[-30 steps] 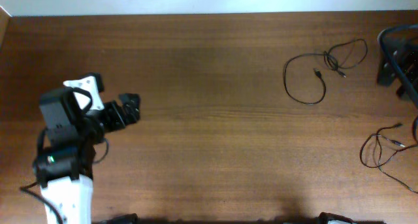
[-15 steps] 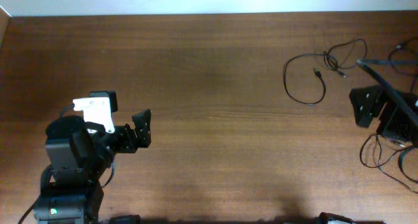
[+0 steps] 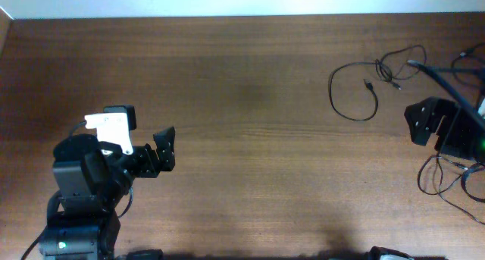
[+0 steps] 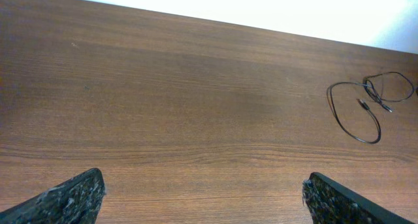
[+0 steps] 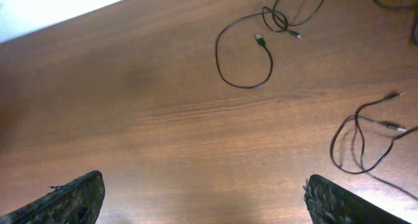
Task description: Untangle cables
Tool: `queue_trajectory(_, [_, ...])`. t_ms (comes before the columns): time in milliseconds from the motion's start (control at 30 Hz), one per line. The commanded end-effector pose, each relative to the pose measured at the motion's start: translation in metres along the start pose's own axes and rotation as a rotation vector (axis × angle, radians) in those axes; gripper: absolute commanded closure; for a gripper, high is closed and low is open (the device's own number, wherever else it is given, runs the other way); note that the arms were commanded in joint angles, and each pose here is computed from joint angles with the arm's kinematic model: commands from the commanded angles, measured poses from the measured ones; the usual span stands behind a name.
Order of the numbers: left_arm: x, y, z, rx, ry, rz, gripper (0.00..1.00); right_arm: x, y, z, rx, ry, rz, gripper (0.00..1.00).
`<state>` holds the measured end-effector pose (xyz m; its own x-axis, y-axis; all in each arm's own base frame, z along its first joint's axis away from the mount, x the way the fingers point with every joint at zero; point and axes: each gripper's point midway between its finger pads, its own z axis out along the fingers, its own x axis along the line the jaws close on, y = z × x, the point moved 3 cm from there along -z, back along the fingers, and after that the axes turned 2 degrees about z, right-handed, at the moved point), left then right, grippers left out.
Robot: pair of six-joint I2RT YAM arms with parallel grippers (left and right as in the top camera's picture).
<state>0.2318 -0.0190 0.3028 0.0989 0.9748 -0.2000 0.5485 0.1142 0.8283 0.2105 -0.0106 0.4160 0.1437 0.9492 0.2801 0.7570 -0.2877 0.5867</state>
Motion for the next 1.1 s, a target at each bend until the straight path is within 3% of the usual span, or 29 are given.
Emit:
queue_trajectory(0, [0.0, 0.001, -0.001, -0.005, 0.003, 0.02, 0.01, 0.011, -0.009, -0.012, -0.026, 0.058, -0.16, 0.02])
queue_trajectory(300, [0.0, 0.001, -0.001, -0.005, 0.003, 0.02, 0.01, 0.008, -0.076, -0.032, -0.063, 0.051, -0.171, 0.02])
queue_trajectory(600, [0.0, 0.001, -0.001, -0.005, 0.003, 0.02, 0.01, 0.006, -0.116, 0.024, -0.228, 0.187, -0.239, 0.02])
queue_trajectory(867, [0.0, 0.001, -0.001, -0.005, 0.003, 0.02, 0.01, 0.009, -0.116, 0.061, -0.359, 0.296, -0.305, 0.02])
queue_trajectory(1067, [0.0, 0.001, -0.001, -0.005, 0.003, 0.02, 0.01, 0.014, -0.106, 0.058, -0.415, 0.32, -0.336, 0.01])
